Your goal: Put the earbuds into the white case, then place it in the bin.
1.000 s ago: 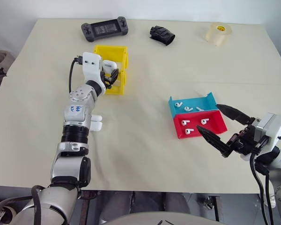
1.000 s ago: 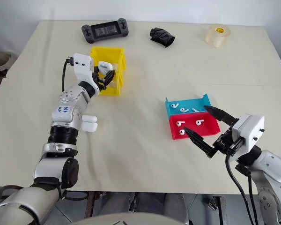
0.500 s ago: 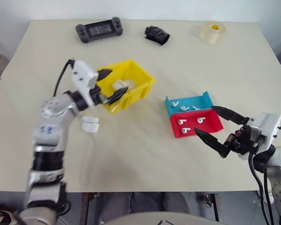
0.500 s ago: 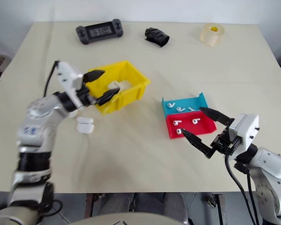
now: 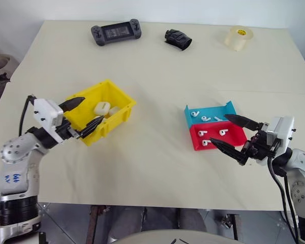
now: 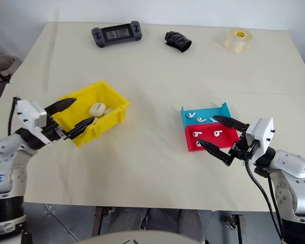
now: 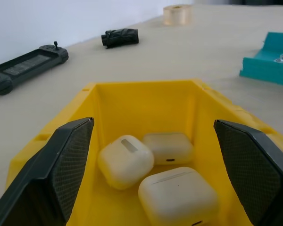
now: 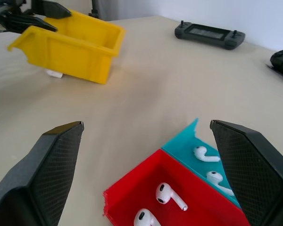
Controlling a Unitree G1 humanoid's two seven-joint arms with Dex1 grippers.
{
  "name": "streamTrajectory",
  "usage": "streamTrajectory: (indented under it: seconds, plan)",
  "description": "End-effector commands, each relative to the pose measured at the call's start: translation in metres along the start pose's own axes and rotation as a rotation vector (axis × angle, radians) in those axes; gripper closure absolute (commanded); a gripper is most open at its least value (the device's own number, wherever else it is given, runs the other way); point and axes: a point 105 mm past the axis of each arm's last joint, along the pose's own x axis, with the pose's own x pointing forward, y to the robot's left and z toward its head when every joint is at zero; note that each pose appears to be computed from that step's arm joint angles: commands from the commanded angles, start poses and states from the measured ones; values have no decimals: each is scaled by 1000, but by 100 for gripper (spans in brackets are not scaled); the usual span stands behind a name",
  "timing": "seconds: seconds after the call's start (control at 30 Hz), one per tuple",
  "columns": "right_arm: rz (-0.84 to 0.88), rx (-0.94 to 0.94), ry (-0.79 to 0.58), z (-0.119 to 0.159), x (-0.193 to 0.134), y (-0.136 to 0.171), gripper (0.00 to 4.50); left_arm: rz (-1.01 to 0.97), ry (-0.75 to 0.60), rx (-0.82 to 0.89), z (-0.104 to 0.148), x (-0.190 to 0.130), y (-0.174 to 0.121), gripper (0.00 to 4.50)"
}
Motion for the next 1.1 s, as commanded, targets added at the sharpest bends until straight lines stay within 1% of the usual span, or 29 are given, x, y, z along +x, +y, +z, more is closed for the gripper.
streamTrajectory:
  seconds: [0.03,0.13,0.2,0.27,0.33,0.5,0.63,0.73,0.77,0.93,1.03,1.1]
  plan:
    - [-5,-40,-23,7,0,-3,0,112,-78,-59,12,29,7,1]
    - [-2,-46,-17,5,2,-3,0,98,-67,-102,7,51,3,1]
    - [-6,-51,-18,5,4,-4,0,131,-18,-97,-4,68,7,1]
    - [-18,-46,-25,6,5,-6,0,162,-36,-139,-7,84,11,1]
    - [-21,-50,-26,7,6,-6,0,142,-54,-150,-8,98,7,1]
    - [-28,-57,-27,7,7,-6,0,115,-24,-190,-19,113,0,1]
    - [-39,-56,-30,8,6,-6,0,92,-38,-161,-15,112,-7,101]
    - [-43,-49,-28,7,4,-5,0,95,-48,-146,-12,107,-6,209]
    - [-45,-48,-28,7,3,-4,0,105,-73,-132,-6,103,-4,233]
    - [-50,-51,-30,8,1,-5,0,50,-153,-41,22,77,-3,233]
    - [-36,-53,-28,11,-1,-5,0,-44,-162,-14,36,53,-8,174]
    - [-3,-56,-15,11,-2,-2,0,-121,-131,4,39,33,-13,114]
